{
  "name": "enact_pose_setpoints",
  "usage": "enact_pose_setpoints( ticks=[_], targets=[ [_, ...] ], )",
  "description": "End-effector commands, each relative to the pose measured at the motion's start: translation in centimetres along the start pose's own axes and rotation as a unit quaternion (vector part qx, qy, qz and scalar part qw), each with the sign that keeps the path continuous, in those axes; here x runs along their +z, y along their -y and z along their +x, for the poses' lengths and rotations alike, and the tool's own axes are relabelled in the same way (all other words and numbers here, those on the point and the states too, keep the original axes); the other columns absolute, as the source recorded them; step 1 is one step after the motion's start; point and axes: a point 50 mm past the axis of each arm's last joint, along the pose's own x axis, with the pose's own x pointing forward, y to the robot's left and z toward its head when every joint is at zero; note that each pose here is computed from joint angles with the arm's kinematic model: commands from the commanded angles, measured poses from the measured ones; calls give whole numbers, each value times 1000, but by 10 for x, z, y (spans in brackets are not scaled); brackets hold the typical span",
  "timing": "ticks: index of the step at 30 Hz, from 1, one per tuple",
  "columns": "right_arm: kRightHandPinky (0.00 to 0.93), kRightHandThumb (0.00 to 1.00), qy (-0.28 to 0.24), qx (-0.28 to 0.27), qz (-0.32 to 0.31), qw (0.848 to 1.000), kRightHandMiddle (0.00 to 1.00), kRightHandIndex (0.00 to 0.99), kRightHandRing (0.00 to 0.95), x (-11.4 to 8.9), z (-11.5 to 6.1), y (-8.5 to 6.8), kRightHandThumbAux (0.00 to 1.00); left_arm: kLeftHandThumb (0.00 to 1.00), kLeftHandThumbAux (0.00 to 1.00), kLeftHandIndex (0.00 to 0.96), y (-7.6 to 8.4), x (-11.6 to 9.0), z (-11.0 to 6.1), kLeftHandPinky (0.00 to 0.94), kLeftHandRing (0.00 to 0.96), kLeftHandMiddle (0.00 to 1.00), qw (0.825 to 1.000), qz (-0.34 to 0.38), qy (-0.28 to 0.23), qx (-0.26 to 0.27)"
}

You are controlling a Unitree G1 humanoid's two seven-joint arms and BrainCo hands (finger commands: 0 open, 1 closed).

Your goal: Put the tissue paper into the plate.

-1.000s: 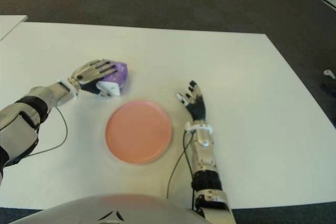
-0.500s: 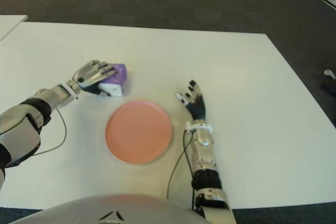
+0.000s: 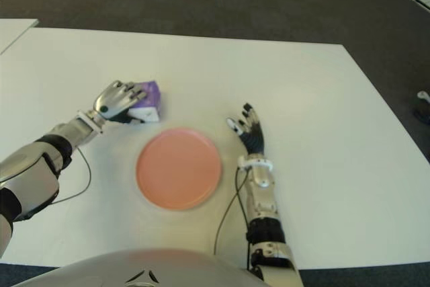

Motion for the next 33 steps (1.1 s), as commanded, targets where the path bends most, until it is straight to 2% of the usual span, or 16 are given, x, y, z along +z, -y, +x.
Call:
enact_pose_setpoints(
  ticks=[1,8,18,26,30,33],
  targets=[
    [13,47,-83,-6,4,997,22,0,0,-30,-17,3,623,715,703,441,22,38,-25,865,854,893,997,-41,20,-62],
    [9,46,-82,-6,0,997,22,0,0,-29,-18,3,633,719,702,442,18,37,-21,865,868,894,998,-60,-8,-27],
    [8,58,-81,-5,-1,997,19,0,0,-28,-18,3,635,723,702,442,8,31,-9,872,877,896,996,-86,-10,11],
    [11,63,-84,-5,4,996,18,0,0,-29,-17,3,644,722,704,441,5,29,-8,878,887,913,993,-109,-26,37],
    [13,55,-85,-6,5,996,20,0,0,-29,-17,3,644,722,704,441,0,24,-6,875,888,912,989,-128,-41,68],
    [17,49,-85,-6,5,996,23,0,3,-30,-16,3,639,723,704,441,-10,11,3,872,884,906,984,-138,-53,104]
  ],
)
